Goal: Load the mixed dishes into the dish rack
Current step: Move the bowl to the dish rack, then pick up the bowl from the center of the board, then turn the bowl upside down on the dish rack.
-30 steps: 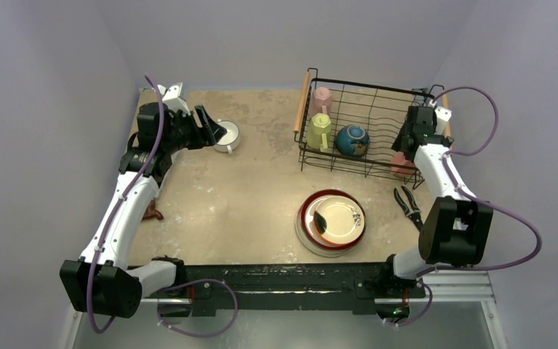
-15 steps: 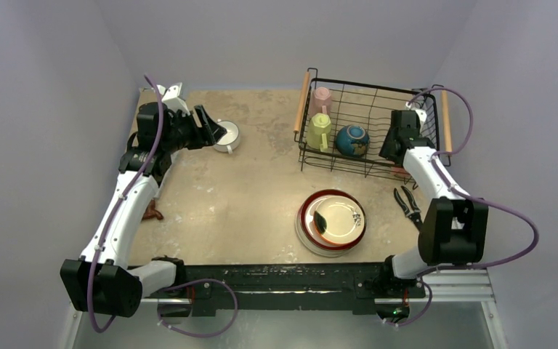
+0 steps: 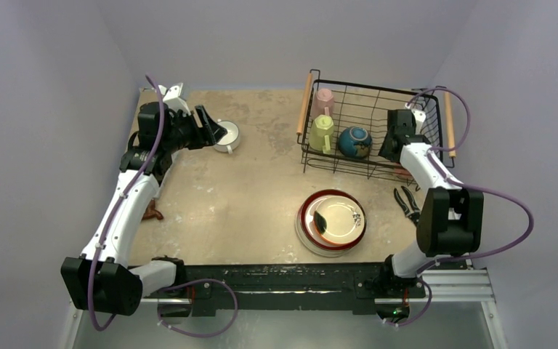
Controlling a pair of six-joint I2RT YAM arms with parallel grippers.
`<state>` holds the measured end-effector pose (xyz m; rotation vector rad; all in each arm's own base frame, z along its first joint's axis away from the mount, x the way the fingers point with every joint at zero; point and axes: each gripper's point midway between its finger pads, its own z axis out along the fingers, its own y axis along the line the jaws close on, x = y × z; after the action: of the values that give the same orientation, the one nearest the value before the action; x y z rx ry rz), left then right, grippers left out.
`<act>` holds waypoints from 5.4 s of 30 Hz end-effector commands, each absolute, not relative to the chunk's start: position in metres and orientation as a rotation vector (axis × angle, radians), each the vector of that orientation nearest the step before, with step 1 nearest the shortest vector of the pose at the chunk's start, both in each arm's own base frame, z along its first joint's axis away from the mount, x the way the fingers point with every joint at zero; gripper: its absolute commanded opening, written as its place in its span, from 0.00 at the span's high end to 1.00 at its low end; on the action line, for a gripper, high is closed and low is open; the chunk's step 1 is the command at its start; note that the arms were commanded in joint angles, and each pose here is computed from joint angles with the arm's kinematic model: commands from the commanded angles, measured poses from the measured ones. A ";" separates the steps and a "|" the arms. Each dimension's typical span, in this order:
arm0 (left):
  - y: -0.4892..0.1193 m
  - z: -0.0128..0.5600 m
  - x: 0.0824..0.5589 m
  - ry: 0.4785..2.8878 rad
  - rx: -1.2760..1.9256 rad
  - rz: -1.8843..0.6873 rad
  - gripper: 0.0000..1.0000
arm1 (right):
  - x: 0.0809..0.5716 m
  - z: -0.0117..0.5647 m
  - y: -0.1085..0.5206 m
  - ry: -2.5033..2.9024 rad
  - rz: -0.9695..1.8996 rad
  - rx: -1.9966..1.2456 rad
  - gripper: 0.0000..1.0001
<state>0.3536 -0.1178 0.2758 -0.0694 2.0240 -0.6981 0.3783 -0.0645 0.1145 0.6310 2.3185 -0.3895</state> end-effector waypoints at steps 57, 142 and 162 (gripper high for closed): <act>-0.121 0.274 0.372 2.070 -0.049 -0.727 0.38 | 0.393 0.194 0.074 2.172 0.125 0.271 0.28; -0.156 0.175 0.459 2.550 0.236 -0.151 1.00 | 0.195 0.265 0.096 2.119 0.592 0.138 0.12; -0.216 0.436 0.320 1.436 0.397 -0.942 1.00 | 0.214 0.301 0.192 1.945 1.176 0.006 0.10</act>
<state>0.3410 -0.1866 0.3806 0.2821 1.7281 -0.7230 0.2083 0.1573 0.2549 0.0812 2.1090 0.9763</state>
